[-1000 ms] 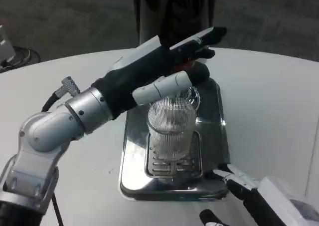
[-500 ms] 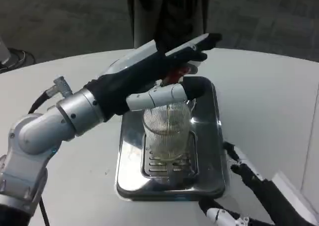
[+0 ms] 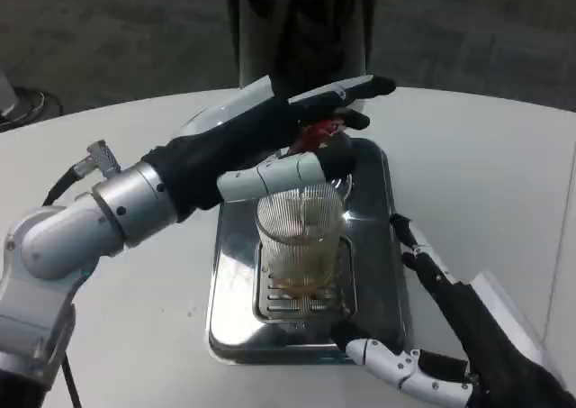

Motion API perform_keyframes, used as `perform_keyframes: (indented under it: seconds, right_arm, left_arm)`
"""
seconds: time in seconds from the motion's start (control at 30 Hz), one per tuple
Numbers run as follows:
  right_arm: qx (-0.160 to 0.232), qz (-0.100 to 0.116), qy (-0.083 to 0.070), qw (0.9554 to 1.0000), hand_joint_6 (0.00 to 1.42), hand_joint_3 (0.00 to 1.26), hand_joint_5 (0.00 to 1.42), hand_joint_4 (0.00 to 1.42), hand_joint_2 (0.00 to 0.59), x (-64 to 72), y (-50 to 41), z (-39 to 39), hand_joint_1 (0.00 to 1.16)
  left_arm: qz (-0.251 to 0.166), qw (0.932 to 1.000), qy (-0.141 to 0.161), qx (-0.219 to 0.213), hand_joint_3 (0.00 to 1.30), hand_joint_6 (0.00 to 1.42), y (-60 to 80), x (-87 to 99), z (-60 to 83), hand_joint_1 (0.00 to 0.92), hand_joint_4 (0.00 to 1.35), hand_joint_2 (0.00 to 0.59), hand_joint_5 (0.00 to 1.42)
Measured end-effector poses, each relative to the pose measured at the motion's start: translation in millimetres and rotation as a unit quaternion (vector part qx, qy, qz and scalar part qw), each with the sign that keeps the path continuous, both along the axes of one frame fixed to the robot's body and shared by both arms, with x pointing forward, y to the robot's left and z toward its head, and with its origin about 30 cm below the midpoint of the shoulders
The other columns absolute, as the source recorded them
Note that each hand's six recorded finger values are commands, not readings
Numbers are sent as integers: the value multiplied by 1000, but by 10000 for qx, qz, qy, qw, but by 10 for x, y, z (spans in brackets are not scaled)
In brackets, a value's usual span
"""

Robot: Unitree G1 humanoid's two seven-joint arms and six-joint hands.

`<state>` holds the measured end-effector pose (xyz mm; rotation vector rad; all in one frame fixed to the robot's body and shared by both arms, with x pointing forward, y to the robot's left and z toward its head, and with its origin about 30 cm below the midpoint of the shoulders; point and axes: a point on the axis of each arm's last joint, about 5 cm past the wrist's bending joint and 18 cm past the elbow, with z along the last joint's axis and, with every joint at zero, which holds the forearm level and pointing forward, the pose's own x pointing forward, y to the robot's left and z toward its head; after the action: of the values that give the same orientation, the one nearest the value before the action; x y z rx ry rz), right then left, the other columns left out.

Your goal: Grasp the cup under the faucet to collect the drink, then remove the cup.

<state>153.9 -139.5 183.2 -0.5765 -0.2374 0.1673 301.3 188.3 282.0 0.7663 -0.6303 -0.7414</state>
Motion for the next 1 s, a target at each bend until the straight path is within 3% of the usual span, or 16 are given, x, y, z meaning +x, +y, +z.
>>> perform_keyframes:
  seconds: [0.27, 0.43, 0.7, 1.0]
  right_arm:
    - [43, 64, 9, 10000, 3, 0, 42, 0, 230, 144, 95, -36, 610]
    - [97, -12, 35, 9999, 2, 0, 38, 0, 230, 210, 141, -76, 612]
    - [284, -189, -161, 9993, 0, 0, 1, 0, 230, 382, 264, -64, 613]
    - [361, -200, -93, 9991, 0, 0, 0, 0, 217, 528, 383, -91, 644]
  left_arm:
    - [-30, 10000, -16, 25, 137, 260, -13, 10, 11, 0, 71, 62, 181]
    - [-48, 10000, -14, 61, 137, 262, -22, 15, 13, 0, 71, 63, 182]
    - [-102, 9999, -18, 133, 138, 268, -32, 30, 24, 0, 71, 64, 186]
    - [-112, 9997, -59, 211, 140, 271, -19, 43, 67, 0, 71, 64, 183]
